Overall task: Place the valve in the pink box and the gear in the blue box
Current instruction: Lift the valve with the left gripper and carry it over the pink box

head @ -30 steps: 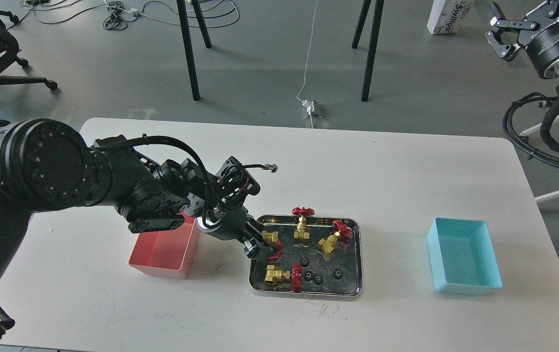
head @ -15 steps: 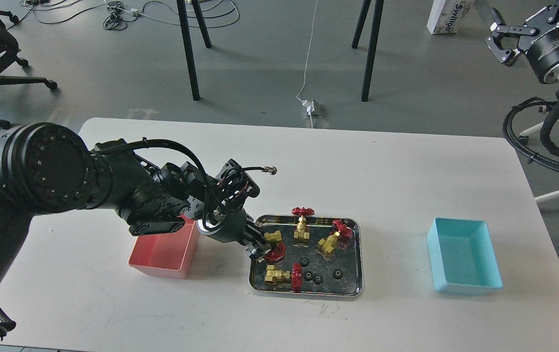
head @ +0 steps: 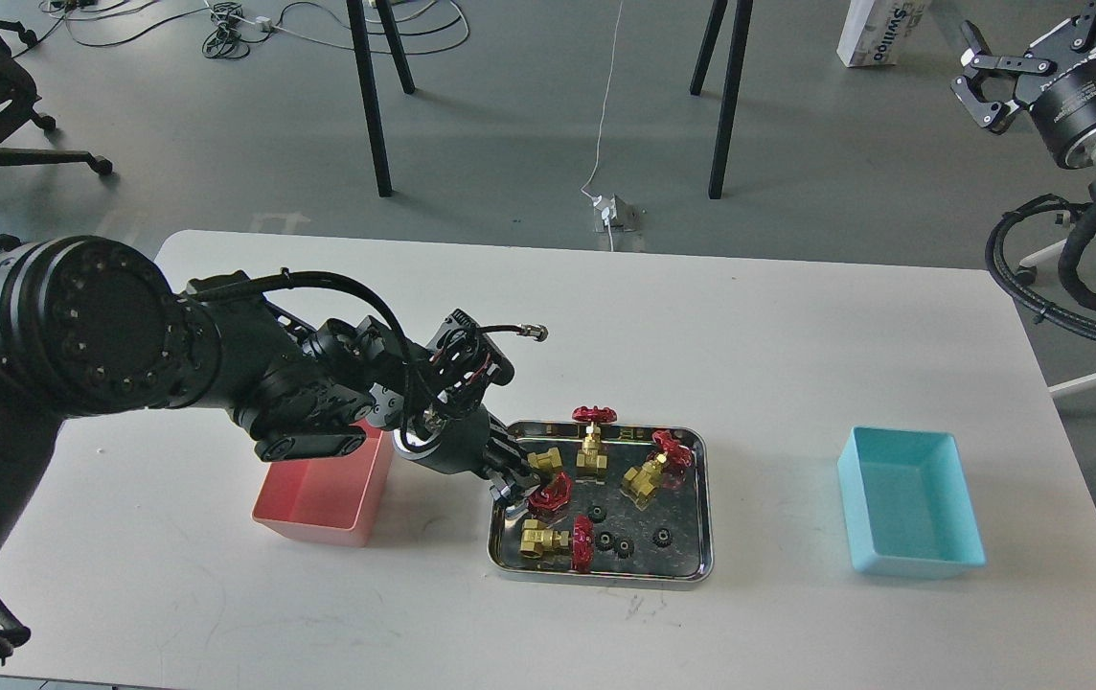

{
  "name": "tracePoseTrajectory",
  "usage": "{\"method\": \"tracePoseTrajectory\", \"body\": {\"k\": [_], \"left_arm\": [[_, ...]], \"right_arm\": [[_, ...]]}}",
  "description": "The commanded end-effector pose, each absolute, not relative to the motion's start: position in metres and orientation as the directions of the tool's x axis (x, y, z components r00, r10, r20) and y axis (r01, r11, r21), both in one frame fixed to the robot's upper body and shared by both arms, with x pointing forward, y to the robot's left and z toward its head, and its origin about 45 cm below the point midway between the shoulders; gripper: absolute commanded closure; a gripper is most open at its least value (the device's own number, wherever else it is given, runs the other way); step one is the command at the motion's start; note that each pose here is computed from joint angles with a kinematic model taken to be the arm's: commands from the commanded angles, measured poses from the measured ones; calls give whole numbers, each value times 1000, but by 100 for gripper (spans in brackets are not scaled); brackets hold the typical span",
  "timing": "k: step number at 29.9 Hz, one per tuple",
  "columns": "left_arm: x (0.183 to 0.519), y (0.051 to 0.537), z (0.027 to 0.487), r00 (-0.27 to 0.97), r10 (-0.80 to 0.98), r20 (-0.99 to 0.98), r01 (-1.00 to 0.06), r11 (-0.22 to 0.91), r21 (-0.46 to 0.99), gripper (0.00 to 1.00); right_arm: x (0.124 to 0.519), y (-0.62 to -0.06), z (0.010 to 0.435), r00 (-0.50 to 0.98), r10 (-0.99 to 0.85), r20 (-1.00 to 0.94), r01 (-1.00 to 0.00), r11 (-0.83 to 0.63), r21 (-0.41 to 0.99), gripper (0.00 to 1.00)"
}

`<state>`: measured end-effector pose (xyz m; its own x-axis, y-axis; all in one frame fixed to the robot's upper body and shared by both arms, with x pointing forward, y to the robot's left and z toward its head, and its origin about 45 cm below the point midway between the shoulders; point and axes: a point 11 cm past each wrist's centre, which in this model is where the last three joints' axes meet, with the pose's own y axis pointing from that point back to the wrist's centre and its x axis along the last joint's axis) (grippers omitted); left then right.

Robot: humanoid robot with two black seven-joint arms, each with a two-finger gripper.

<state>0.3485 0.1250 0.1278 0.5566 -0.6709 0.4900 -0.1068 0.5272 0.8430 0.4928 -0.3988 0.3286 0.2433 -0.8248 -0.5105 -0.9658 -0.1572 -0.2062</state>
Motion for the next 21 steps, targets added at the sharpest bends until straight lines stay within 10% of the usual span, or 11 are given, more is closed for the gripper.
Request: {"method": "tracePoseTrajectory", "body": {"k": [1,21], "left_arm": [[351,119,139,538,-678,501,-108,534,839,91],[359,295,280,662,-243,710,-477,594,648,92]], "right_arm": [[492,-399,328,242,-824,-512,-966,-155,-206,1],[522,-360,389,241,-826,-509,-959,-124,-254,1]]}}
